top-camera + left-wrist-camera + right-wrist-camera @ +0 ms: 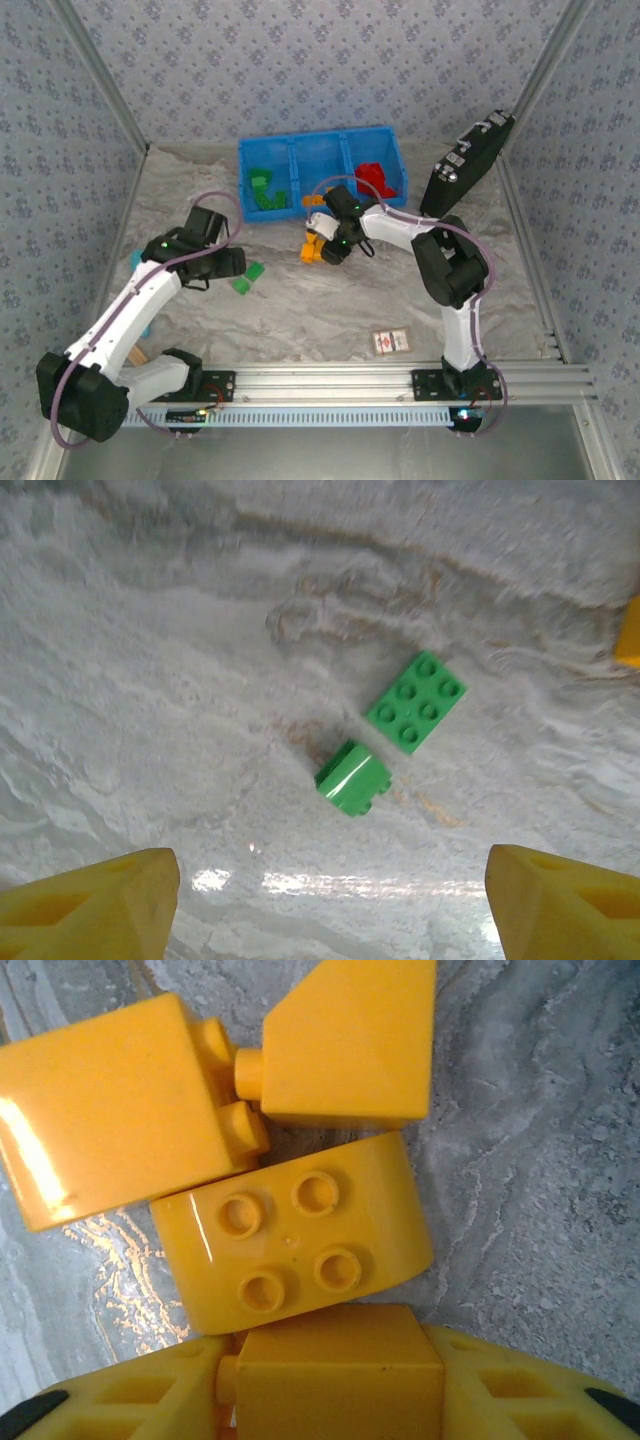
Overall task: Sort the legos into containers by color
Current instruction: Pick up the lego from the center of the table, then place the lego in the container, then pick up the lego from the middle-left of the table.
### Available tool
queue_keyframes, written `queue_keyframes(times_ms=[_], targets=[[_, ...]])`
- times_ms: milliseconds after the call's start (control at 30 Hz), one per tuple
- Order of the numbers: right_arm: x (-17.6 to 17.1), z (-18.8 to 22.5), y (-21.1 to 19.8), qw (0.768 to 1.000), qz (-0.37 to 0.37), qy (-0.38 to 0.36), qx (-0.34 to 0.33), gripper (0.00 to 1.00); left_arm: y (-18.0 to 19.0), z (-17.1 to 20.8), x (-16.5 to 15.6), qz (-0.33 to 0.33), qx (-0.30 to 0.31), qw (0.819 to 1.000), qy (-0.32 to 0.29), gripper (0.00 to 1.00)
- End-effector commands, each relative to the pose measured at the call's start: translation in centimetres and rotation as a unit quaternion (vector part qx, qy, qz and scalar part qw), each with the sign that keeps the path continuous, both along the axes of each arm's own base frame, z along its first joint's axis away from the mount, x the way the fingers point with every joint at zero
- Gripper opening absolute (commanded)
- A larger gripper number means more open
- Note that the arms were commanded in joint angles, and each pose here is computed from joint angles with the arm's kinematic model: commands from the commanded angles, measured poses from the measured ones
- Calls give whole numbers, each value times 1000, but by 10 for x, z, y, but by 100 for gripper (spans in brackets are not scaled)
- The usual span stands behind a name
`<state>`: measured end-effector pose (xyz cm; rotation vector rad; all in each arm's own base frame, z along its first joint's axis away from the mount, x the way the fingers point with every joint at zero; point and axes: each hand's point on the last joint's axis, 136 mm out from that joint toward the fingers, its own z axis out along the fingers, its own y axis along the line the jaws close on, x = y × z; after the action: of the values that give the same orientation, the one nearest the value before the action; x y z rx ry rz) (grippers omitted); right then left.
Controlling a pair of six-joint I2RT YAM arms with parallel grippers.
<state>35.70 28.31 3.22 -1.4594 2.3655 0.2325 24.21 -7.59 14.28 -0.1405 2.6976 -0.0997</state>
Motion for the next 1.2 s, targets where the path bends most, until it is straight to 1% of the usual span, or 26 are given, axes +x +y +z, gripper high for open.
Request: queue_keyframes(times_ms=[0, 100, 167, 200, 333, 433, 467, 533, 767, 933, 1000, 1167], targets=[[-5, -6, 0, 1000, 2, 19, -11, 44, -4, -12, 0, 27, -25, 999, 11, 80], [-6, -5, -1, 1000, 4, 20, -11, 38, -10, -25, -2, 34, -49, 998, 23, 81], [-6, -5, -3, 1000, 4, 20, -14, 37, -12, -35, -4, 42, -56, 997, 29, 81], [-6, -4, -3, 1000, 5, 20, -14, 35, -11, -40, -5, 47, -55, 997, 33, 81], [-8, 0, -7, 1000, 4, 20, -18, 34, -7, -50, -5, 63, -54, 996, 30, 80], [-9, 9, -11, 1000, 2, 13, -20, 30, -7, -56, -4, 71, -56, 995, 28, 80], [-8, 13, -11, 1000, 2, 8, -18, 28, -6, -59, -5, 74, -54, 995, 32, 80], [-13, 23, -15, 1000, 2, 8, -21, 28, -10, -59, 2, 73, -62, 995, 22, 80], [-6, 76, -10, 999, 0, -36, 11, 28, -12, -74, 3, 72, -60, 995, 33, 80], [14, 108, -2, 996, -12, -81, 31, 28, -11, -83, 2, 77, -58, 995, 38, 80], [30, 119, 1, 993, -21, -107, 40, 28, -10, -86, 3, 82, -55, 994, 39, 80], [72, 138, 9, 984, -58, -163, 48, 27, -3, -84, 9, 100, -47, 994, 18, 72]])
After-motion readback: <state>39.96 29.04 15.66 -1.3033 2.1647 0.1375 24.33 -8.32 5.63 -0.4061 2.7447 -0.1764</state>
